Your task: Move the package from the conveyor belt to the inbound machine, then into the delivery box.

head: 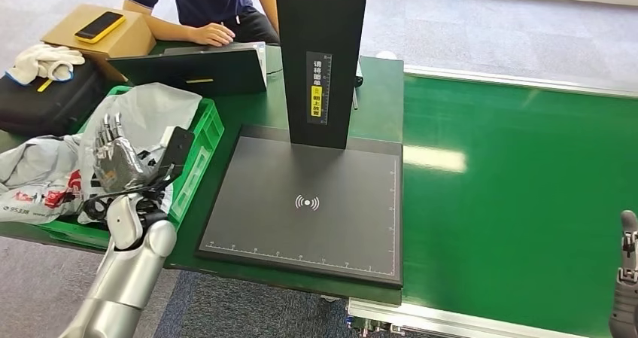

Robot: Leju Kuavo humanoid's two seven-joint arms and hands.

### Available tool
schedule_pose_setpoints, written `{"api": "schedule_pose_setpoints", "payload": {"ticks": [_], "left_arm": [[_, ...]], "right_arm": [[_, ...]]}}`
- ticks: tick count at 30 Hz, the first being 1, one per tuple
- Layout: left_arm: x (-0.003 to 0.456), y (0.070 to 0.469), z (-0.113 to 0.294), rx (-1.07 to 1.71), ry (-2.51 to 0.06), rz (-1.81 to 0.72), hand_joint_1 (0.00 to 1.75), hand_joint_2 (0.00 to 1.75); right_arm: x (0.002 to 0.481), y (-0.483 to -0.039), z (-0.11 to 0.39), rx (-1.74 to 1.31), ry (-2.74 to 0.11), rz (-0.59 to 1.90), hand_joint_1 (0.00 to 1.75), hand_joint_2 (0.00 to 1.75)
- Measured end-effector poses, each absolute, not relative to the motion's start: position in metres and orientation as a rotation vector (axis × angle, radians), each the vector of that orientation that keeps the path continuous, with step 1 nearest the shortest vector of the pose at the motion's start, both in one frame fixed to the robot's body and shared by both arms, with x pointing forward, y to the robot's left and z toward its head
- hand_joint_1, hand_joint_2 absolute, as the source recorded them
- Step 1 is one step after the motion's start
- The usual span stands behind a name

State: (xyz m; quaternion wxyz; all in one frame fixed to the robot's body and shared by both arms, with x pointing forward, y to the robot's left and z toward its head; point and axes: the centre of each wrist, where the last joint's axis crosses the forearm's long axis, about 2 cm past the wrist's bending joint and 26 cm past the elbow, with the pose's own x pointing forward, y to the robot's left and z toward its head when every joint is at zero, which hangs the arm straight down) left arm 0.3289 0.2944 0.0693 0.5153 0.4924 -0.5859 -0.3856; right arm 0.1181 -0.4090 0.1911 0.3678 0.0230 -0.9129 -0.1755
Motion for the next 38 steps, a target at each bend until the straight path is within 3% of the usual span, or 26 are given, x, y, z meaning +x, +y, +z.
{"api": "schedule_pose_setpoints", "payload": {"ticks": [10, 21, 22, 23, 26, 27, 31, 38], "left_arm": [[0.257, 0.265, 0.133, 0.995, -2.124, -0.382, 0.00, 1.75], [0.229, 0.254, 0.164, 0.848, -2.291, -0.158, 0.00, 1.75], [0.227, 0.252, 0.166, 0.756, -2.293, -0.121, 0.00, 1.75], [0.226, 0.248, 0.166, 0.636, -2.279, -0.096, 0.00, 1.75], [0.221, 0.226, 0.163, 0.178, -2.146, -0.104, 0.00, 1.75], [0.219, 0.217, 0.160, 0.033, -2.086, -0.121, 0.00, 1.75], [0.212, 0.179, 0.136, -0.320, -1.862, -0.183, 0.00, 1.75], [0.198, 0.138, 0.107, -0.405, -1.629, -0.302, 0.00, 1.75]], "right_arm": [[0.098, -0.397, 0.195, -0.058, -2.340, -0.354, 0.00, 1.75], [0.093, -0.388, 0.194, -0.153, -2.332, -0.333, 0.00, 1.75], [0.093, -0.386, 0.193, -0.198, -2.322, -0.319, 0.00, 1.75], [0.094, -0.383, 0.191, -0.248, -2.309, -0.306, 0.00, 1.31], [0.103, -0.365, 0.184, -0.371, -2.240, -0.285, 0.00, 1.31], [0.109, -0.356, 0.179, -0.387, -2.209, -0.295, 0.00, 1.75], [0.138, -0.318, 0.155, -0.332, -2.072, -0.335, 0.00, 1.75], [0.155, -0.268, 0.139, -0.203, -1.906, -0.216, 0.00, 1.75]]}}
